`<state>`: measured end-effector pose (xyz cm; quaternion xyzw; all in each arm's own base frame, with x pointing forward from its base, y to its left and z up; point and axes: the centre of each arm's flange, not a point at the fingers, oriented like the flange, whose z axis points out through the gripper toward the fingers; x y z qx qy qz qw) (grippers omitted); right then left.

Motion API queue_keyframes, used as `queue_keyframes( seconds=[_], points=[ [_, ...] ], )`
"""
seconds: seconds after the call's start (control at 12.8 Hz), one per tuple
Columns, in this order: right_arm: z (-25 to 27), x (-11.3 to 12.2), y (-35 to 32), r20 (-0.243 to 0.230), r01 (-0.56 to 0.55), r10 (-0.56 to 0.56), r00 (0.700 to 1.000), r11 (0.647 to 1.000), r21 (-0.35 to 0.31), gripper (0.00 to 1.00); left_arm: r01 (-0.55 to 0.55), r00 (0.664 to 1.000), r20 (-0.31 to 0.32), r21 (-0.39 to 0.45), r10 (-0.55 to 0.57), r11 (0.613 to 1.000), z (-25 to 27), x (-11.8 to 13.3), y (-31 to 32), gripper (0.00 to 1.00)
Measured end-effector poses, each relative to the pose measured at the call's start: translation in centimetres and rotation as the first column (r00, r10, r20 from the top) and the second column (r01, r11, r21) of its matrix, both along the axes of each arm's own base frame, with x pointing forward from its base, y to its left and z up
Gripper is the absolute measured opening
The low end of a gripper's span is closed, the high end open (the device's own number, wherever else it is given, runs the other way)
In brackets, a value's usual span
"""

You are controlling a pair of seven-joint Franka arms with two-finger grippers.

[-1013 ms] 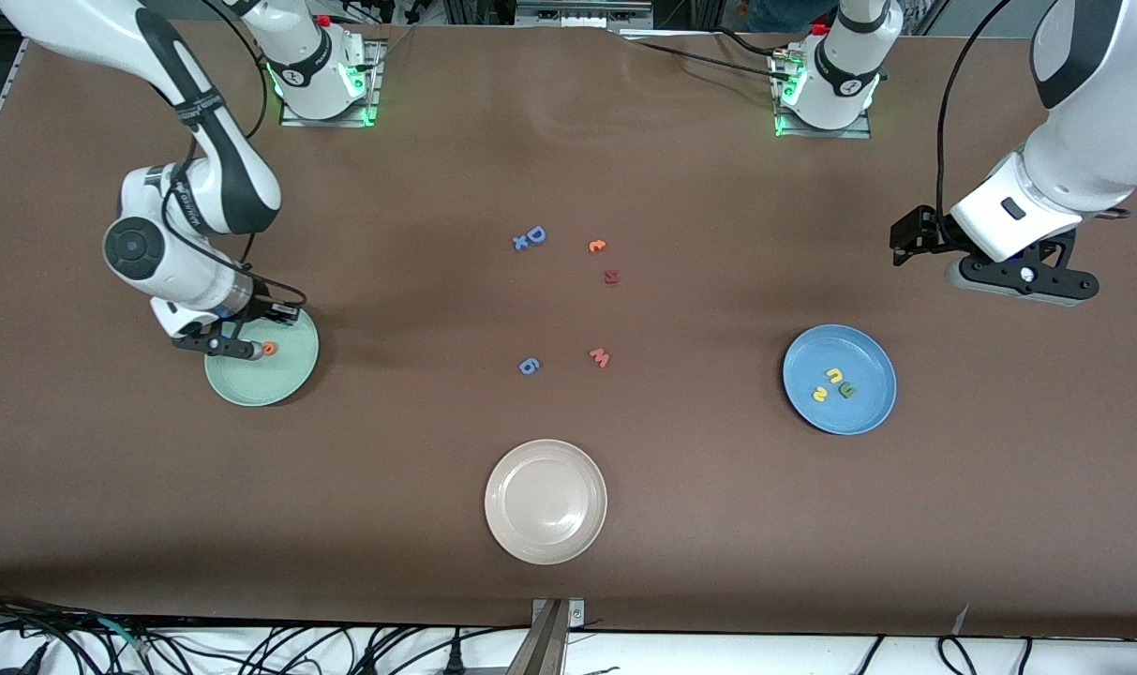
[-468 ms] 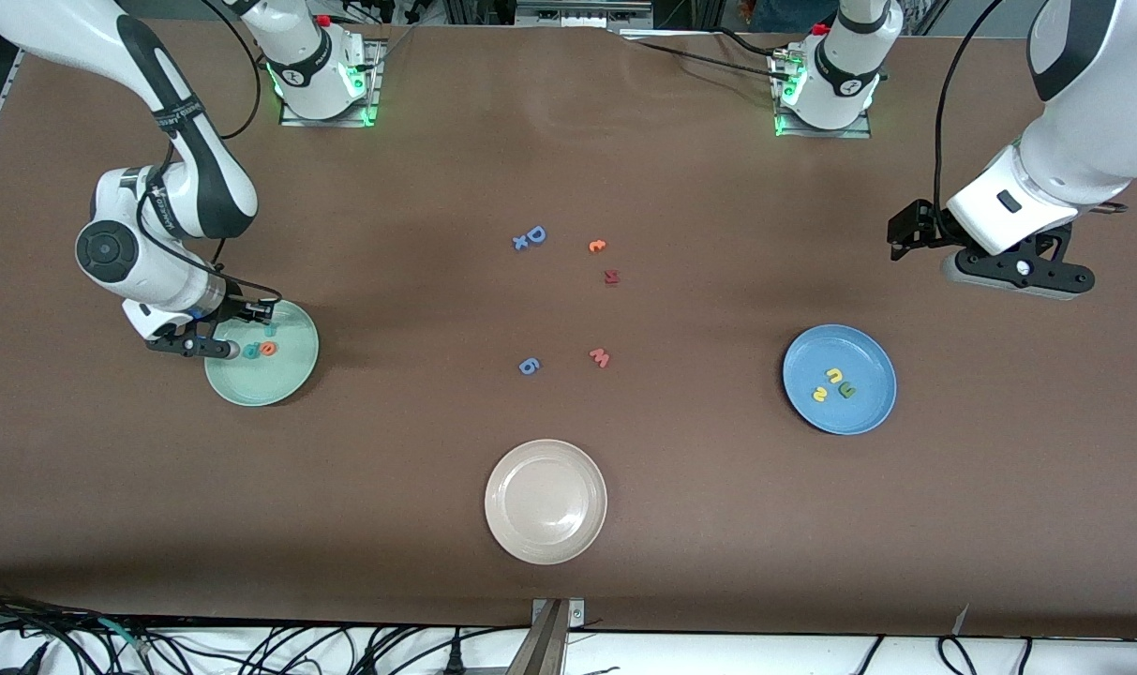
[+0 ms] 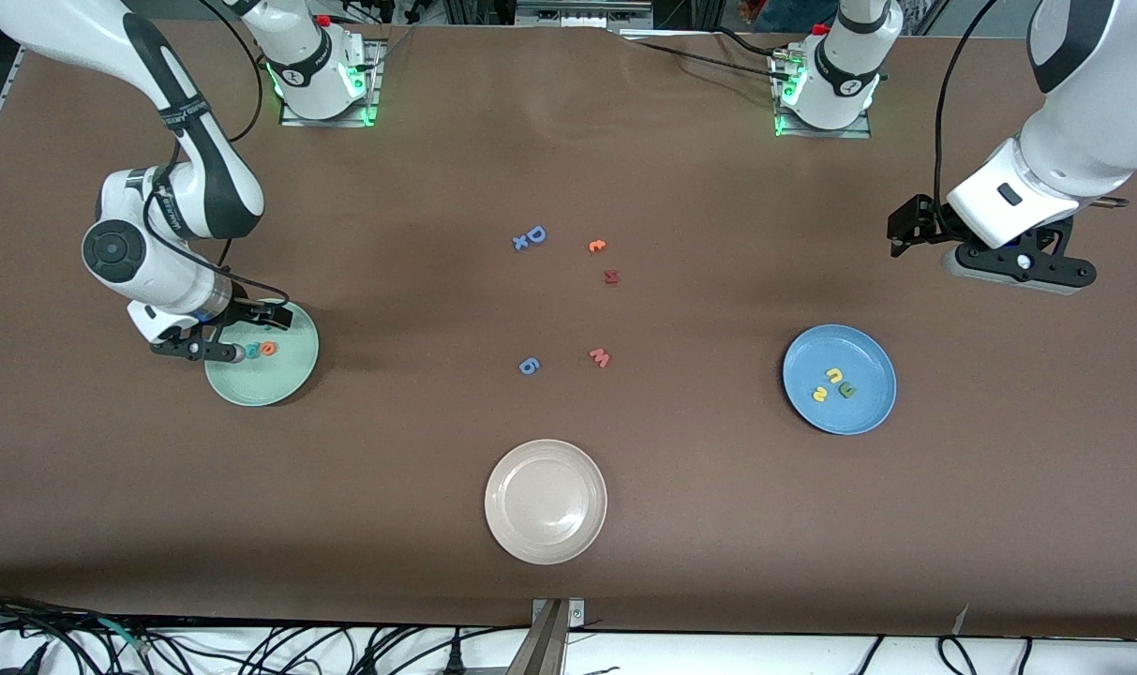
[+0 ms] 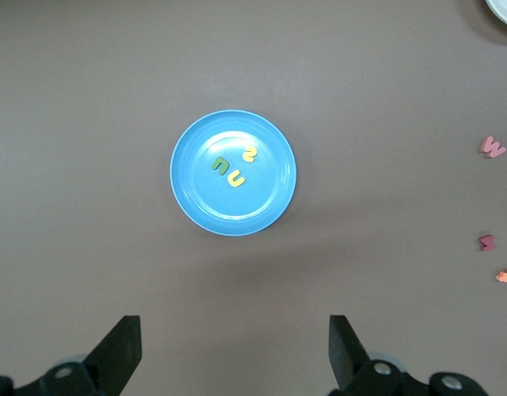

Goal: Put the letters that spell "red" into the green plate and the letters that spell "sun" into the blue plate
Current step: 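Drop the l on the green plate while the left gripper returns to rest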

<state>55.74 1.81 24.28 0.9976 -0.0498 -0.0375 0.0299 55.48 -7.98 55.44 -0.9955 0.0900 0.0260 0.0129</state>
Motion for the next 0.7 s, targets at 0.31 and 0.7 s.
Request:
queue_keyframes(
  seconds=[0.31,0.7],
  points=[
    [0.3,0.9,5.4,0.007,0.068,-0.068,0.998,0.997,-0.028,1.00,-0.009,1.000,-0.001,0.001,0.009,1.000,0.0,0.0,0.5,1.00],
    [4.0,4.9,10.8,0.015,0.121,-0.121,0.993,0.992,-0.037,1.00,-0.010,0.999,-0.034,0.006,0.010,1.000,-0.5,-0.4,0.6,1.00]
  ],
)
